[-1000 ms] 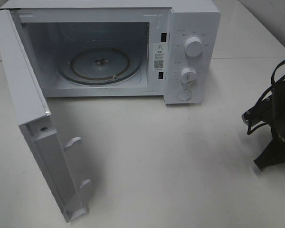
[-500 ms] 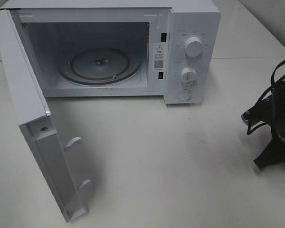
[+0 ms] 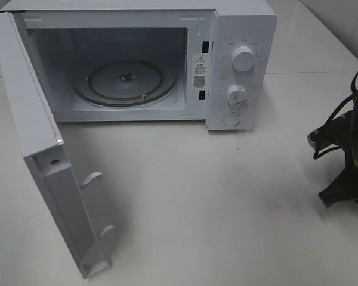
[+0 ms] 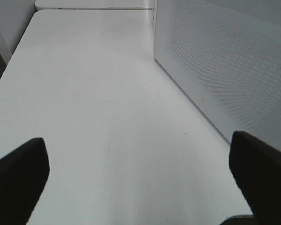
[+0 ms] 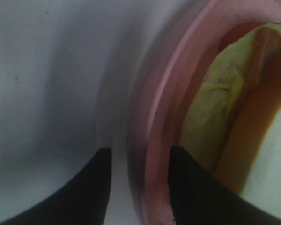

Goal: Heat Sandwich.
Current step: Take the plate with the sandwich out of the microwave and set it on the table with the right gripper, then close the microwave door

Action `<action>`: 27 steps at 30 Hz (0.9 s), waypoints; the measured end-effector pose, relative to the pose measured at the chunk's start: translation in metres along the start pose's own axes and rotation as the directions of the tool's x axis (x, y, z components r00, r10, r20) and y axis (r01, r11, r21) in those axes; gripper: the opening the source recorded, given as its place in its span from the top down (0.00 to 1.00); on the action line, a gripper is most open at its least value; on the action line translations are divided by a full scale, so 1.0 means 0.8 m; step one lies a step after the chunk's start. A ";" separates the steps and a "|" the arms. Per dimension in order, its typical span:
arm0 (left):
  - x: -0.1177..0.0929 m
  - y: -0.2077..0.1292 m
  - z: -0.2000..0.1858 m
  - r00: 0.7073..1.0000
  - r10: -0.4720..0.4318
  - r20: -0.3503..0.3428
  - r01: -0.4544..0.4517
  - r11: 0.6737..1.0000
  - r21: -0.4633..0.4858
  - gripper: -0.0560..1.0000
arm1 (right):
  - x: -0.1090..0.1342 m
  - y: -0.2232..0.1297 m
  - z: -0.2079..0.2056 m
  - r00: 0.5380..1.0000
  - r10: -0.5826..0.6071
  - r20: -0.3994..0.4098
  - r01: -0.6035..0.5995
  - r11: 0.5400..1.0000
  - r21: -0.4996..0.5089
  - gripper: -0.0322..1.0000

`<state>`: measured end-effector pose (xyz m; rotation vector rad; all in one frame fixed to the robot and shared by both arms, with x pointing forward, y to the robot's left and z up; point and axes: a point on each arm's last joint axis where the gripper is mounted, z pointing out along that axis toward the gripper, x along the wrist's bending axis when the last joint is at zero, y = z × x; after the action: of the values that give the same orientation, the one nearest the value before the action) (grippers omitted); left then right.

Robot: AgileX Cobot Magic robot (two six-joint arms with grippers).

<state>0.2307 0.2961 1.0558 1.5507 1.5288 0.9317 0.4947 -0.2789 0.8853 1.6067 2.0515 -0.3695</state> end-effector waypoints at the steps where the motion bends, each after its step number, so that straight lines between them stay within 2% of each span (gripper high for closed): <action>1: 0.000 0.000 0.000 1.000 0.000 0.000 0.000 1.000 0.000 0.01 | -0.004 0.000 -0.010 1.000 0.009 -0.018 -0.009 1.000 -0.015 0.57; 6: 0.000 0.000 0.000 1.000 0.000 0.000 0.000 1.000 0.000 0.01 | -0.008 -0.003 -0.026 0.997 -0.011 -0.074 0.009 0.999 -0.033 0.54; 9: 0.000 0.000 0.000 1.000 0.000 0.000 0.000 1.000 0.000 0.01 | -0.014 -0.005 -0.043 0.994 -0.012 -0.112 0.005 0.998 -0.063 0.44; 10: 0.000 0.000 0.000 1.000 0.000 0.000 0.000 1.000 0.000 0.01 | -0.016 -0.006 -0.048 0.993 -0.007 -0.120 -0.002 0.997 -0.074 0.38; 11: 0.000 0.000 0.000 1.000 0.000 0.000 0.000 1.000 0.000 0.01 | -0.016 -0.006 -0.048 0.993 -0.007 -0.120 -0.002 0.997 -0.074 0.38; 13: 0.000 0.000 0.000 1.000 0.000 0.000 0.000 1.000 0.000 0.01 | -0.021 -0.007 -0.057 0.991 0.006 -0.134 -0.019 0.995 -0.096 0.31; 14: 0.000 0.000 0.000 1.000 0.000 0.000 0.000 1.000 0.000 0.01 | -0.026 -0.009 -0.068 0.989 0.023 -0.149 -0.042 0.992 -0.120 0.25; 18: 0.000 0.000 0.000 1.000 0.000 0.000 0.000 1.000 0.000 0.01 | -0.032 -0.013 -0.083 0.982 0.046 -0.182 -0.073 0.986 -0.148 0.21; 22: 0.000 0.000 0.000 1.000 0.000 0.000 0.000 1.000 0.000 0.01 | -0.037 -0.022 -0.106 0.963 0.070 -0.261 -0.120 0.977 -0.178 0.20; 23: 0.000 0.000 0.000 1.000 0.000 0.000 0.000 1.000 0.000 0.01 | -0.038 -0.026 -0.116 0.950 0.076 -0.304 -0.138 0.972 -0.189 0.20; 27: 0.000 0.000 0.000 1.000 0.000 0.000 0.000 1.000 0.000 0.01 | -0.045 -0.037 -0.136 0.934 0.072 -0.351 -0.158 0.962 -0.223 0.21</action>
<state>0.2307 0.2961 1.0558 1.5507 1.5288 0.9317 0.4486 -0.2612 0.9929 1.7144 2.1310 0.2189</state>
